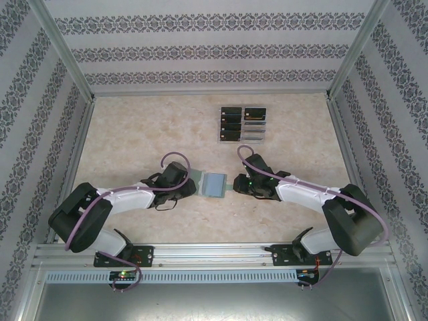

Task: Put the credit cards into the card holder

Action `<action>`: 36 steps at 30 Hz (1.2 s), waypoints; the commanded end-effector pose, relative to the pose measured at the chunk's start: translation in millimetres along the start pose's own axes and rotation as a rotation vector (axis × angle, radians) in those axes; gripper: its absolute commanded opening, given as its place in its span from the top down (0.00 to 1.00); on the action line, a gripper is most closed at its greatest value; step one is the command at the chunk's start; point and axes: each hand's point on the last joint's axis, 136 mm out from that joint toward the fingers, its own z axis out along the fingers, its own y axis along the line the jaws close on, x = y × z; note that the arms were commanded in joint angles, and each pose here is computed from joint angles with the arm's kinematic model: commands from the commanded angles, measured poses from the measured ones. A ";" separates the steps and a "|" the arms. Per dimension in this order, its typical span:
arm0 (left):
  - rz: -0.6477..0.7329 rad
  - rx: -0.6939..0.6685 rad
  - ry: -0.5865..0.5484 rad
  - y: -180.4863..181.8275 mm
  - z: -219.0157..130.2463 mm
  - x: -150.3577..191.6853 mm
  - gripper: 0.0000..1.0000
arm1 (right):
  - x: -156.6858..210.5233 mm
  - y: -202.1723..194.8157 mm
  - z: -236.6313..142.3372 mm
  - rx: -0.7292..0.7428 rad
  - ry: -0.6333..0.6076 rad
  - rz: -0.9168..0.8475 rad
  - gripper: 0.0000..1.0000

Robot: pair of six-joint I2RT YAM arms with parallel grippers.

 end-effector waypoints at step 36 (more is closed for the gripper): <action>0.161 -0.076 -0.141 -29.9 -48.6 -43.0 0.31 | 14.4 37.3 39.9 -0.034 0.024 -0.017 0.70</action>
